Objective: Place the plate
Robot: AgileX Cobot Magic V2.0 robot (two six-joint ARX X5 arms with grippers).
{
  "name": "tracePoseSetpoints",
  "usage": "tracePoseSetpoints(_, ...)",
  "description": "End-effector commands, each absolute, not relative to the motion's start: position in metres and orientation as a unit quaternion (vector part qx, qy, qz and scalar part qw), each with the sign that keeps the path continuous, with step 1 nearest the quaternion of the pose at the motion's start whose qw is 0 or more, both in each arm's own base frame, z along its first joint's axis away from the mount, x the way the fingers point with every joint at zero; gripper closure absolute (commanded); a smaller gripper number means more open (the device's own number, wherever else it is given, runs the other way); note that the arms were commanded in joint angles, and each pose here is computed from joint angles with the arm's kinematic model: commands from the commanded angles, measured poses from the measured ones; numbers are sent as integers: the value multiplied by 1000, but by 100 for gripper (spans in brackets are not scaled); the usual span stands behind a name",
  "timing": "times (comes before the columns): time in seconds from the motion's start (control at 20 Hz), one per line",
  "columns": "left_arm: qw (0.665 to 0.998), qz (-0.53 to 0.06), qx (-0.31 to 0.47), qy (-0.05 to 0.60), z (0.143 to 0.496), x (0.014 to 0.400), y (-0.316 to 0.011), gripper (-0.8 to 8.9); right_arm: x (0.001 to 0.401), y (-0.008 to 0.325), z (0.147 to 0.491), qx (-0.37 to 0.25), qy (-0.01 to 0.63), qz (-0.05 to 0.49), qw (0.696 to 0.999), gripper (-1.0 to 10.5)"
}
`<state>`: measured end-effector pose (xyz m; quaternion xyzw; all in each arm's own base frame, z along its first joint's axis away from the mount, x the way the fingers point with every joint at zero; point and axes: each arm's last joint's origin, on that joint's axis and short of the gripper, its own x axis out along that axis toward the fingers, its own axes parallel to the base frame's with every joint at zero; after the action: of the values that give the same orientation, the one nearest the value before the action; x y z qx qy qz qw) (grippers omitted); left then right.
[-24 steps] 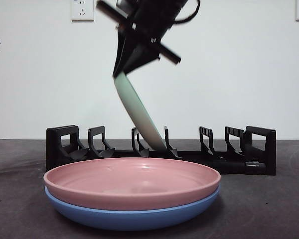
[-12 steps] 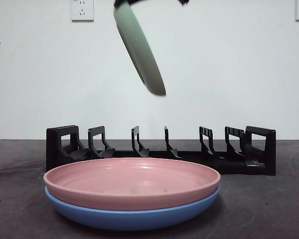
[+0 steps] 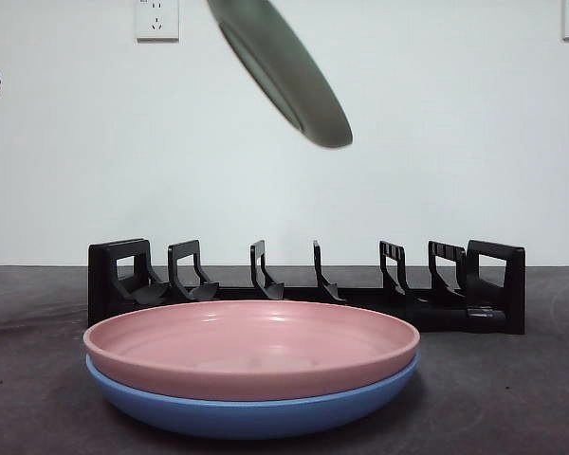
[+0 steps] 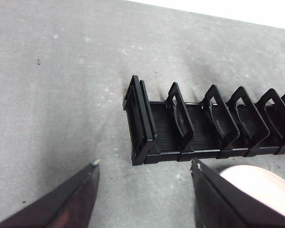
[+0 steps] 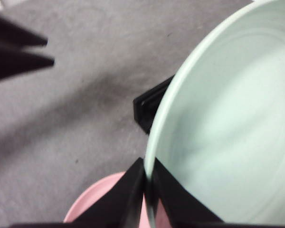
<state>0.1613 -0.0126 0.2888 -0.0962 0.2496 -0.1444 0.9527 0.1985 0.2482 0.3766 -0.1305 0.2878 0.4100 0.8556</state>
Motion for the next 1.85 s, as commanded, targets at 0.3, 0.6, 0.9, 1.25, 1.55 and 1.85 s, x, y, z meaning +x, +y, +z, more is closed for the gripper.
tracePoseSetpoints(0.3, 957, -144, -88, 238, 295, 163, -12, 504, 132, 251, 316, -255, 237, 362, 865, 933)
tracePoseSetpoints(0.6, 957, -144, -88, 238, 295, 163, -12, 505, 93, 258, 279, -324, 231, 362, 843, 933)
tracePoseSetpoints(0.9, 957, -144, -89, 238, 295, 163, -12, 504, 59, 257, 246, -376, 236, 388, 808, 933)
tracePoseSetpoints(1.25, 956, -144, -89, 238, 294, 163, -12, 504, 49, 258, 231, -390, 269, 424, 772, 933)
tracePoseSetpoints(1.55, 956, -143, -89, 239, 294, 163, -12, 504, 49, 269, 210, -411, 300, 445, 737, 933)
tracePoseSetpoints(1.85, 956, -143, -91, 241, 294, 162, -12, 504, 49, 278, 195, -450, 294, 466, 703, 932)
